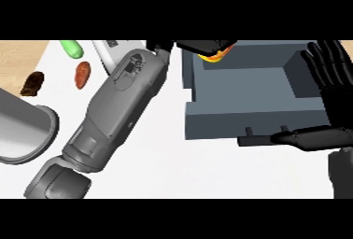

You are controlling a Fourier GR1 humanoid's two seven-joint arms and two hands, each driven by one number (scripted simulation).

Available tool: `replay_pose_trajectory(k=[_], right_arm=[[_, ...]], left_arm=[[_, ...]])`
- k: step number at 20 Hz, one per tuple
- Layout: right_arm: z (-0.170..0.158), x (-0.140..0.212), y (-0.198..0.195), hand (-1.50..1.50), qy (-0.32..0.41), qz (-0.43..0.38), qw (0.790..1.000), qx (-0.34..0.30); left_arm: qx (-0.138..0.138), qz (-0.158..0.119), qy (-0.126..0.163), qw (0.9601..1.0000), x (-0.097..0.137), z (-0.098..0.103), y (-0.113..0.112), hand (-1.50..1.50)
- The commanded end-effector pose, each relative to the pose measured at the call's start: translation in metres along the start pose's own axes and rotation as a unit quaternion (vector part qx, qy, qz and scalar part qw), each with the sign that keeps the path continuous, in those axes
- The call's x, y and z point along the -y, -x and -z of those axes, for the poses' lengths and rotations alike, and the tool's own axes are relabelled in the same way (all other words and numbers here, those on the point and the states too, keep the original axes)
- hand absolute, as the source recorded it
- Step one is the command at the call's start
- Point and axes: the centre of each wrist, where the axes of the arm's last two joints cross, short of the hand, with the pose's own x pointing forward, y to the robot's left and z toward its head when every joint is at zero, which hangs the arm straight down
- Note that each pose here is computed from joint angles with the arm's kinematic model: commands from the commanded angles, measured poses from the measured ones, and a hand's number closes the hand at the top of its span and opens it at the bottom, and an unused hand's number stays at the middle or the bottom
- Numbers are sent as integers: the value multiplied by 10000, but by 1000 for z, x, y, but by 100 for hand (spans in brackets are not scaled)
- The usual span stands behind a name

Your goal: Pick up the cup, place it into the drawer and close the drawer

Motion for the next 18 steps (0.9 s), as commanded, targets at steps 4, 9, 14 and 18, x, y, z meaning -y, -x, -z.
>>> replay_pose_trajectory(k=[4, 9, 14, 18], right_arm=[[0, 6, 15, -150, -123, 55, 9999, 72], [13, -7, -6, -150, -378, 136, 9989, 238], [20, -13, -5, -150, -472, 185, 9982, 328], [18, -18, -6, -150, -662, 248, 9967, 394]], left_arm=[[-807, 714, -92, 9941, 16, 10, 7, 150], [-1320, 961, 334, 9860, 14, -3, 29, 150], [-1559, 1043, 622, 9803, 12, -8, 39, 150], [-1612, 1196, 701, 9771, 10, -22, 54, -150]])
